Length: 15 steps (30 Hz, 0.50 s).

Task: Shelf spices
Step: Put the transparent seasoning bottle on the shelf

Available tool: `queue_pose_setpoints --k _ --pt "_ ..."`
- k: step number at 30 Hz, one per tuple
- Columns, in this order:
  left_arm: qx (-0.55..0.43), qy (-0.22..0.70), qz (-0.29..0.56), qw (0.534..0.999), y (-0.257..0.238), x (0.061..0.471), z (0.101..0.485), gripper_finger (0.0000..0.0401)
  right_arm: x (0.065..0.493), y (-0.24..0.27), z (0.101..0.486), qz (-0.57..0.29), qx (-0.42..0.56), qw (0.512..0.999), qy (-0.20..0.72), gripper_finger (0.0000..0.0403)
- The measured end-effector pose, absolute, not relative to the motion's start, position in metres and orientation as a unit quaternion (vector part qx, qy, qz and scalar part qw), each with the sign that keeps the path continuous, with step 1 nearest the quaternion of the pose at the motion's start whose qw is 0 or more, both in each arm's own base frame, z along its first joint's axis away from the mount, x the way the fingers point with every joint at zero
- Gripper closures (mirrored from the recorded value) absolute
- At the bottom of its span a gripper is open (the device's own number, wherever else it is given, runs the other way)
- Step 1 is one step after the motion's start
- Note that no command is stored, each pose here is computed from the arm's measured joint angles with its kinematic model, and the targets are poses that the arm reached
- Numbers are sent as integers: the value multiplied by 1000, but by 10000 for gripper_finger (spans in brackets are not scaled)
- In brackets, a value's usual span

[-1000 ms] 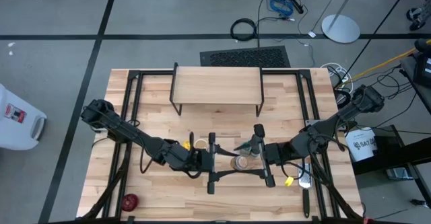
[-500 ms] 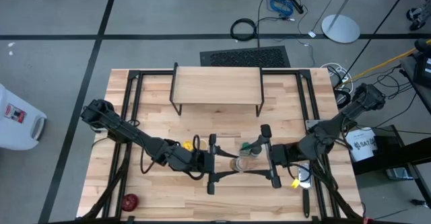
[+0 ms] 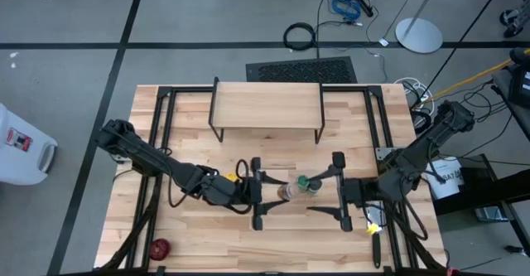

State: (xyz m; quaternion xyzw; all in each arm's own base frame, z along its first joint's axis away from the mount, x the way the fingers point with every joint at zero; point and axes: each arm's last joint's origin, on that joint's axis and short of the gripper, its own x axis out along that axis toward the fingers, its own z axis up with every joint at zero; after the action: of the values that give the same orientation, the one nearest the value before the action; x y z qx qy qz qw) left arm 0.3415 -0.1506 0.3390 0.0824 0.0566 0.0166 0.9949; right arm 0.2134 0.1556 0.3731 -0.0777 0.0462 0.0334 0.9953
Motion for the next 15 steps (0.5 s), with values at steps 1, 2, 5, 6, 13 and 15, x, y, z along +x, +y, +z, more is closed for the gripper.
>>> queue_pose_setpoints --k 1,2,5,6,13,15 --pt "78 60 22 995 -149 338 342 195 213 156 372 34 -77 995 52 105" --pt "75 65 26 995 -146 335 345 195 213 156 371 34 -76 995 57 105" --pt "67 76 30 994 -142 328 350 195 213 156 369 33 -68 995 62 105" --pt "64 84 30 994 -141 326 350 195 213 155 369 32 -64 995 62 105" --pt "49 123 8 991 -139 321 346 195 228 158 353 13 -27 995 98 104" --pt "47 124 -3 991 -139 321 345 195 234 155 349 3 -28 994 106 103"
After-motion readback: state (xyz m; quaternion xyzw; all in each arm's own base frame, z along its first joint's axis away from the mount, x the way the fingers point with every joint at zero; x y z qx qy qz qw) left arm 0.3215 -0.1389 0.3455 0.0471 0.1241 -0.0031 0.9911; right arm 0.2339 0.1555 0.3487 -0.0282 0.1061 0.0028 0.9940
